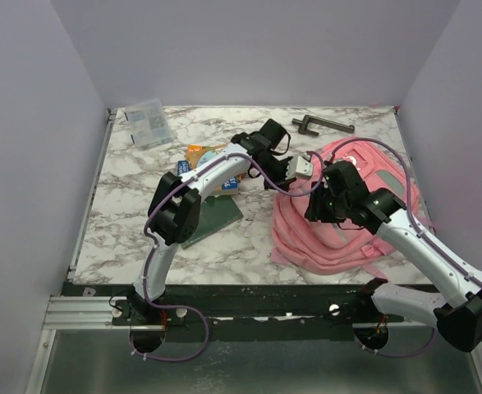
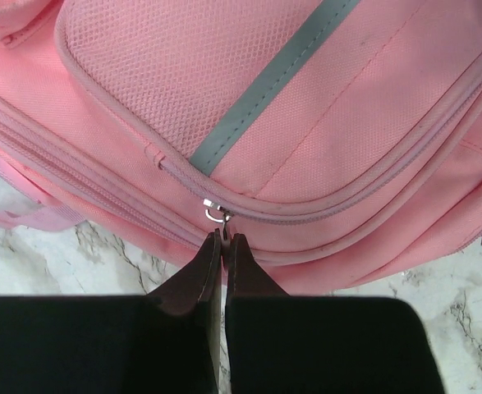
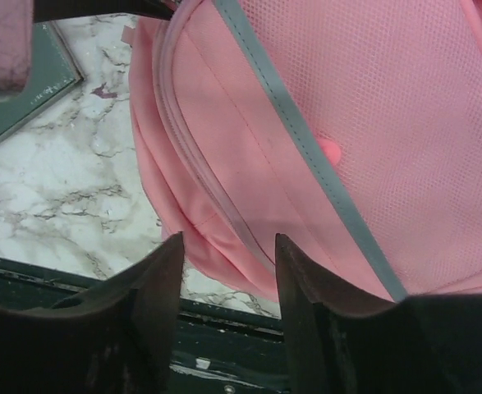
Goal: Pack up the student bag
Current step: Zip the student bag at the center of the board.
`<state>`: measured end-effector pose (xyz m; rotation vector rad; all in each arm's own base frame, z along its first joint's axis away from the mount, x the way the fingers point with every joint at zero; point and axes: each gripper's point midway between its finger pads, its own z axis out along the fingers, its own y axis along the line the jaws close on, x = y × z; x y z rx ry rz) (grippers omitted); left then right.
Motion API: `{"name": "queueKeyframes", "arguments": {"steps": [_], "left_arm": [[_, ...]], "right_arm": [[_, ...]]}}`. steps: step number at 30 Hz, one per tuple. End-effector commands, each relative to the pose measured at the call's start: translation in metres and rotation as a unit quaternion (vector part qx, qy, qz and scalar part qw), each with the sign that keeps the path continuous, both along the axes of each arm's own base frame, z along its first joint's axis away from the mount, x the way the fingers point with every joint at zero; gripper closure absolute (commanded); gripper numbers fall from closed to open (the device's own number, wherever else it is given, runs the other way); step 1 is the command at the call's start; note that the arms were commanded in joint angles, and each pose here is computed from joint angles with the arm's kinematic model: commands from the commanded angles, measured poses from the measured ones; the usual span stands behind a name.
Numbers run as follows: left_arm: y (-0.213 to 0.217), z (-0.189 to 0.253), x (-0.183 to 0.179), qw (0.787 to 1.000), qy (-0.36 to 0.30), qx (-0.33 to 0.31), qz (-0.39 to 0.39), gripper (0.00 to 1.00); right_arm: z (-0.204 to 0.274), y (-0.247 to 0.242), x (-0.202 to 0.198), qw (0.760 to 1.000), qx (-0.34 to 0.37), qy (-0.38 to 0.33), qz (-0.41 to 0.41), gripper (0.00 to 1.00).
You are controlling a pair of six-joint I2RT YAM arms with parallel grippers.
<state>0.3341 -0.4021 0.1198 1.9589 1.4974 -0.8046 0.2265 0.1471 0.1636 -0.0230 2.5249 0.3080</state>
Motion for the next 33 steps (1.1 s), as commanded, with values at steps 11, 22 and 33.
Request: {"name": "queueKeyframes", "arguments": {"steps": [11, 22, 33], "left_arm": [[-0.011, 0.036, 0.003, 0.998, -0.019, -0.054, 0.012, 1.00], [-0.007, 0.045, -0.002, 0.998, -0.026, -0.061, 0.011, 1.00], [-0.010, 0.048, 0.001, 0.997, -0.033, -0.068, 0.015, 1.00]], "right_arm": [[0.060, -0.033, -0.002, 0.988, 0.039, -0.117, -0.089, 0.34], [0.086, -0.082, 0.081, 0.961, 0.038, -0.151, -0.227, 0.08], [0.045, -0.079, 0.149, 0.925, 0.252, 0.037, -0.281, 0.16]]}}
